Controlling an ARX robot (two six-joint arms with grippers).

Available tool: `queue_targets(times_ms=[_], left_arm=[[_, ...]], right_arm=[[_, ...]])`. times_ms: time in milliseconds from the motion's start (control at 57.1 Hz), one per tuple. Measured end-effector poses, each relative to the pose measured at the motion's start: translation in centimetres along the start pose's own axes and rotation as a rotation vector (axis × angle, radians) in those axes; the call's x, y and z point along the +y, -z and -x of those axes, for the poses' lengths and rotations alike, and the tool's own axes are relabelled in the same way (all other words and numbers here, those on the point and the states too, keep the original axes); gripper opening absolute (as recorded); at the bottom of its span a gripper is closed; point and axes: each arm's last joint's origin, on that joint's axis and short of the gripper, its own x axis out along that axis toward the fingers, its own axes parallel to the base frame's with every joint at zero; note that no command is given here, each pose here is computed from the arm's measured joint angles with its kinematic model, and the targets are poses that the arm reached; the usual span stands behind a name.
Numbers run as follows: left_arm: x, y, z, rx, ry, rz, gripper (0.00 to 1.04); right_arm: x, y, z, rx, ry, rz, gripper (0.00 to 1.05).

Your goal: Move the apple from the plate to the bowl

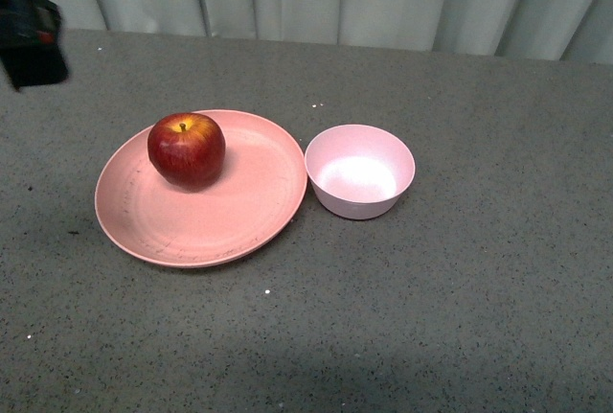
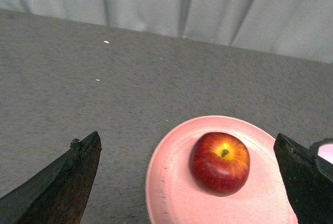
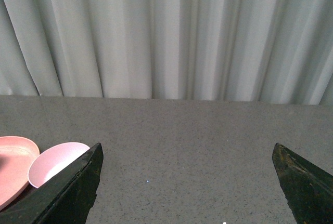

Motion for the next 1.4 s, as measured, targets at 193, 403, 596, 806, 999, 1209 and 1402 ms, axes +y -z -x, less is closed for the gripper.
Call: queue_targets(times_ms=[193,403,596,806,999,1209,1402], left_arm=[[-2.9,0.9,-4.4,0.092,0.067,-0.056,0.98],[-3.6,2.0,-8.3,0.177,0.011,-0.082,0.98],[-3.1,3.0,-9.2,0.253,0.015,-0.063,0.98],[-3.2,4.0,-9.6,0.306,0.027,-0.056,0.98],[-3.1,5.2,-10.3,0.356,0.008,-0.067,0.98],[-2.9,5.6,-10.5,0.374,-0.004,-0.068,0.98],[-2.9,5.4,-10.6,0.354,-0.010,-0.088,0.76]], right_arm=[[0.0,0.0,0.0,0.000,0.000,0.000,0.95],[0.0,0.0,0.0,0.000,0.000,0.000,0.95],[0.0,0.0,0.0,0.000,0.000,0.000,0.95],[0.0,0.0,0.0,0.000,0.000,0.000,0.95],[0.0,0.0,0.0,0.000,0.000,0.000,0.95],[0.0,0.0,0.0,0.000,0.000,0.000,0.95],[0.0,0.0,0.0,0.000,0.000,0.000,0.95]])
